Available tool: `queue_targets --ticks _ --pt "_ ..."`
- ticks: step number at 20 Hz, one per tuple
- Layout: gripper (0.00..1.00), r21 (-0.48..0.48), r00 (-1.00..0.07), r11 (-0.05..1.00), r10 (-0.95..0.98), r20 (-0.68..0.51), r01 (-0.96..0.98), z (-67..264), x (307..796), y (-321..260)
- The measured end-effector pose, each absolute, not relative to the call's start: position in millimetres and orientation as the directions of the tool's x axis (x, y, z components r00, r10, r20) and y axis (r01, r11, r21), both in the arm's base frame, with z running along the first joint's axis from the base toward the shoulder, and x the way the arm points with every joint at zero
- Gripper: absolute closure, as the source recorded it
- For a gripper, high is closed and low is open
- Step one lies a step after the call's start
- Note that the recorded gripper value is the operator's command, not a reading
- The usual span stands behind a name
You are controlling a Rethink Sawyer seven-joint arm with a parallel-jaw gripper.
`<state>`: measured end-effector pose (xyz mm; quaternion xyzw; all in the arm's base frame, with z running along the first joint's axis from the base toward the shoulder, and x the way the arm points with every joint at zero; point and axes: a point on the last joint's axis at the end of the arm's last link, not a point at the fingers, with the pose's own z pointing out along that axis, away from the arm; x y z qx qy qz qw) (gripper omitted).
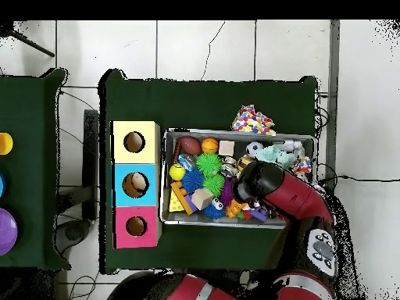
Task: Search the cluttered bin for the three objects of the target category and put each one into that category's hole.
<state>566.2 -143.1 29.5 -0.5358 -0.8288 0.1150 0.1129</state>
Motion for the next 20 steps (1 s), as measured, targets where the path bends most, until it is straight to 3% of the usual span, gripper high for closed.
queue_targets --ticks 7,14,20 --pt "0.00 -0.359 -0.427 0.410 0.904 0.036 0.838 37.1 551.5 -128.7" --pt "0.00 -0.345 -0.462 0.424 0.886 -0.032 0.837 38.3 551.3 -122.8" --pt "0.00 -0.326 -0.416 0.385 0.909 -0.029 0.863 36.9 544.1 -120.4"
